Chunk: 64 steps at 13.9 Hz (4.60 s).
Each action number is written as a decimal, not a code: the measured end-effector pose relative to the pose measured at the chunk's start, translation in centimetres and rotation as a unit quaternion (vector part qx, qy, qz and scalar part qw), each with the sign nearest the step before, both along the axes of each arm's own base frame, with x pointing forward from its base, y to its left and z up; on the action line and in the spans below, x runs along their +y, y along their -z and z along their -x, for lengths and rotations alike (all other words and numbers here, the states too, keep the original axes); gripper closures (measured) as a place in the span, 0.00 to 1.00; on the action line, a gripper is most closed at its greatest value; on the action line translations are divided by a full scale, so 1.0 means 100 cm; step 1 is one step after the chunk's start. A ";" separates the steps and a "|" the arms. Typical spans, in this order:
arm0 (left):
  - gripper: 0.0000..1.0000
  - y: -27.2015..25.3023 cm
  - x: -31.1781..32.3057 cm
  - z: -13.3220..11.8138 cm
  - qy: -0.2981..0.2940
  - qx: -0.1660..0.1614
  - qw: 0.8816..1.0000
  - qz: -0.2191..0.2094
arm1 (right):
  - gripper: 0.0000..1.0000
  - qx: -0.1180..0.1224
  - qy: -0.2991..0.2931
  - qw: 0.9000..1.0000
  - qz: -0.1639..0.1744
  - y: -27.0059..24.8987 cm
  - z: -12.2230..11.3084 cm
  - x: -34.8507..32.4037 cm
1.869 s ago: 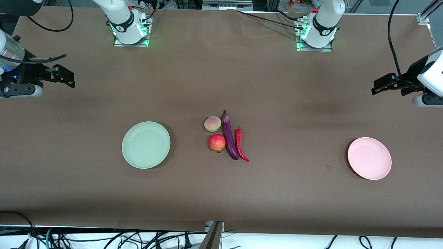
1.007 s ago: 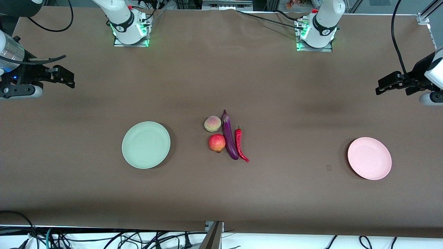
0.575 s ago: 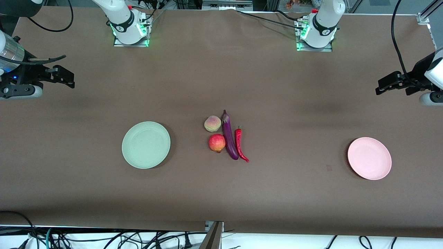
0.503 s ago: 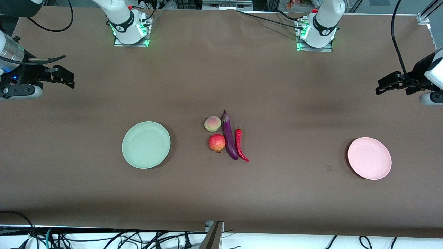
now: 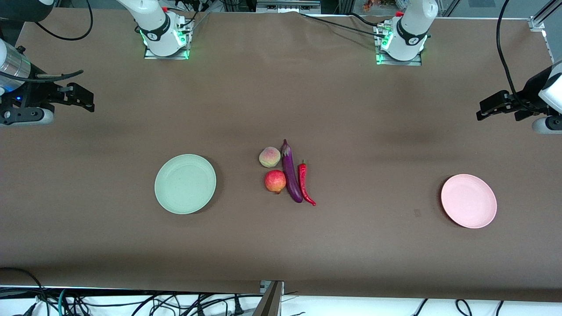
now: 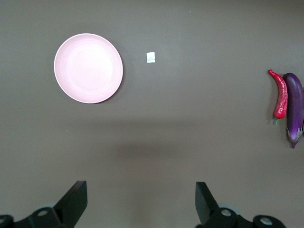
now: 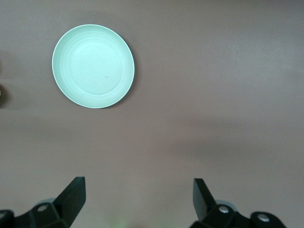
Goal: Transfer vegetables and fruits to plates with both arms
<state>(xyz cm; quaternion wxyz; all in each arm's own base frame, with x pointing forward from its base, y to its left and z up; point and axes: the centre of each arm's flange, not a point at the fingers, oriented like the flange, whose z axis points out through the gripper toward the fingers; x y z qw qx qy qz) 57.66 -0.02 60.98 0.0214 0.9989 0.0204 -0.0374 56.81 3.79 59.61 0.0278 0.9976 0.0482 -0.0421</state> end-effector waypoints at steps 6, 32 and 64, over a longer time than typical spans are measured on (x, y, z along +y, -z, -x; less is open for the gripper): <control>0.00 0.000 0.000 0.000 0.000 -0.001 1.000 0.000 | 0.00 -0.001 0.000 1.000 0.000 0.000 0.000 0.000; 0.00 -0.003 -0.004 -0.001 0.009 -0.006 1.000 -0.022 | 0.00 0.039 -0.019 0.999 -0.016 0.094 -0.045 0.036; 0.00 0.063 -0.002 0.020 -0.001 0.077 0.997 0.013 | 0.00 -0.049 0.099 0.991 -0.077 0.379 0.019 0.422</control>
